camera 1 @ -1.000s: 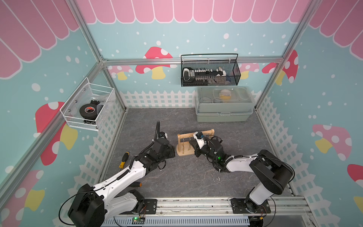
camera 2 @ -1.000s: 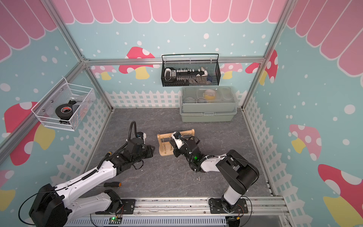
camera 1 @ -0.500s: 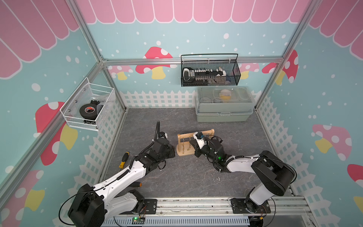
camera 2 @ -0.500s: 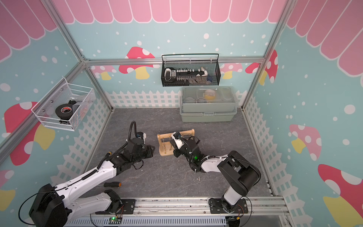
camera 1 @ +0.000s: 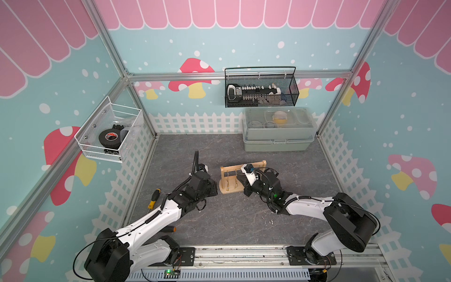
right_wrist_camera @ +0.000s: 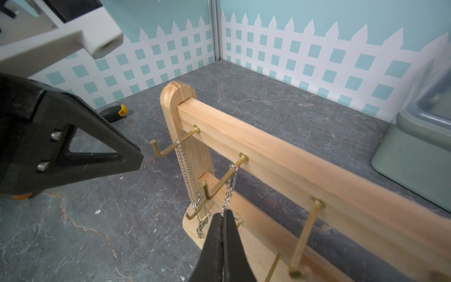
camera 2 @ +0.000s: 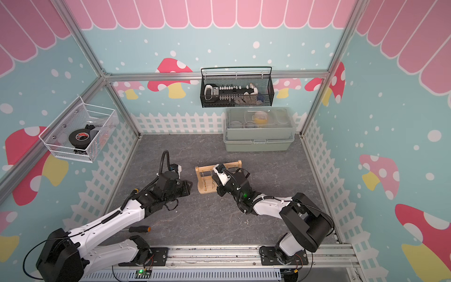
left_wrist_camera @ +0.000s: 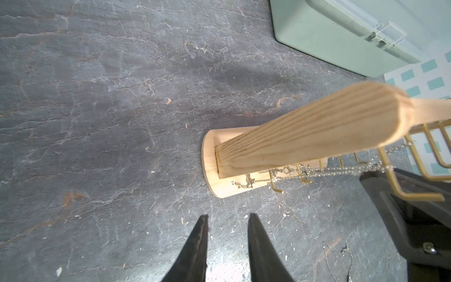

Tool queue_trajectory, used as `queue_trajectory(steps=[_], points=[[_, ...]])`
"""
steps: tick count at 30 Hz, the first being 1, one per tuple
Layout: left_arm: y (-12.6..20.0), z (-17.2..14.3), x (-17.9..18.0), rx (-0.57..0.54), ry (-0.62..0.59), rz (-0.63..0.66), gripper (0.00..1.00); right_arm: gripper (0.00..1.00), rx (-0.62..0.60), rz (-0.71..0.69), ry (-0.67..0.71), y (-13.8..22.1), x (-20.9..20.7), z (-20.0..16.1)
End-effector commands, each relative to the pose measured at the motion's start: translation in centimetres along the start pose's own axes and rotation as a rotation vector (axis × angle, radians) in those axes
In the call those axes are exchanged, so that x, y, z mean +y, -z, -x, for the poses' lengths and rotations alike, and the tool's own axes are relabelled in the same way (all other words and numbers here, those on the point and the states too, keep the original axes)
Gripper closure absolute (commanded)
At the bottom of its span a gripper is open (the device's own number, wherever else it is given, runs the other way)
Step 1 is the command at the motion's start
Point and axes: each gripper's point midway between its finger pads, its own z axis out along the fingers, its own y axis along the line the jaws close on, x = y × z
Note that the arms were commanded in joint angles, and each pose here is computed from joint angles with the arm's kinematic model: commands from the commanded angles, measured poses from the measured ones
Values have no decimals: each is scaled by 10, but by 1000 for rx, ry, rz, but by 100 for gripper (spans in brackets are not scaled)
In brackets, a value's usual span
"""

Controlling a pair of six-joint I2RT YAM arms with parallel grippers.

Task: Hang the necklace on the jewelry display stand
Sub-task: Hang the necklace on the stand.

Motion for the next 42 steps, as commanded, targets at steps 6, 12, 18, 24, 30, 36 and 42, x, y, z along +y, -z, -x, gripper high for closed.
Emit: queue_trajectory(steps=[6,12,18,24,30,36,42], points=[[-1,4,2,-7,-11,21,71,97,20,90,-14,-3,16,10],[0,5,3,-9,-12,22,71,95,35,73,-14,-9,12,4],[0,4,4,-7,-12,29,71,97,23,96,-28,-8,17,9],[-3,3,3,2,-12,25,71,97,21,41,1,9,10,13],[-2,4,3,-3,-12,25,71,97,30,37,17,13,10,15],[-1,5,3,-6,-14,28,71,96,56,55,4,3,11,6],[0,7,3,-8,-17,31,71,96,65,54,0,-2,10,2]])
